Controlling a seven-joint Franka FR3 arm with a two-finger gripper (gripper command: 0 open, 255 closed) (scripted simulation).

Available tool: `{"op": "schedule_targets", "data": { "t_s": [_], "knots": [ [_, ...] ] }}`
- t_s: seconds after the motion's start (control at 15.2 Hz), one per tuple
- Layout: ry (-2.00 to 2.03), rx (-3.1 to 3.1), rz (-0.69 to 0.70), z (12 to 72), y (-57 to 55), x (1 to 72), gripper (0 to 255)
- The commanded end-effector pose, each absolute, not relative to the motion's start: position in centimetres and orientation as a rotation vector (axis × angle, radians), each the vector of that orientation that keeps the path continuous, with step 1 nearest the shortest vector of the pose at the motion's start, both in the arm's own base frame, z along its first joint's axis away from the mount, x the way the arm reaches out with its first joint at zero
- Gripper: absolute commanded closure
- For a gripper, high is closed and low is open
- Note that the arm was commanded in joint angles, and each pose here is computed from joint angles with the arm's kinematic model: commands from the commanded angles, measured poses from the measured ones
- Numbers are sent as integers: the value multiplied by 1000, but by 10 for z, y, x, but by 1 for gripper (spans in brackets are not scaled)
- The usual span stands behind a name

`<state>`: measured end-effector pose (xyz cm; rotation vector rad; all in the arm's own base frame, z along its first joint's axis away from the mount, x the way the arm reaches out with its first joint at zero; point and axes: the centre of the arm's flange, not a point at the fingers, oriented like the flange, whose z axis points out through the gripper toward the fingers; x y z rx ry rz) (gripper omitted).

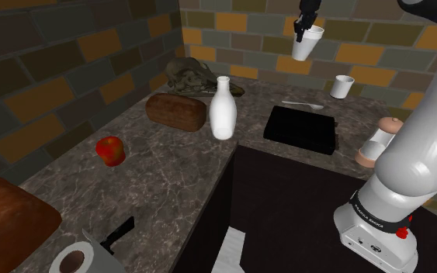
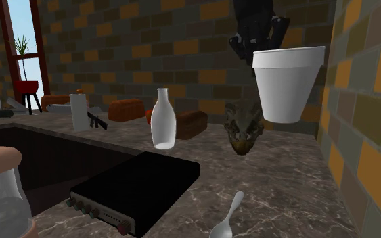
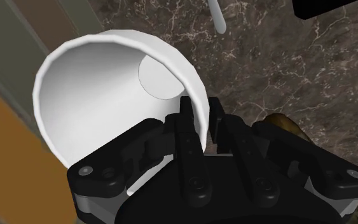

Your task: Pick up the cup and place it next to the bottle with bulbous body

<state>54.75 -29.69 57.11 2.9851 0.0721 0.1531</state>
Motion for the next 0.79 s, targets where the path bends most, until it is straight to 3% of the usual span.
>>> {"op": "schedule_targets", "data": {
  "t_s": [0.0, 0.73],
  "knots": [
    [72, 2985, 153, 581, -298, 547, 255],
    [72, 2985, 153, 639, -298, 547, 255]
  ]
}}
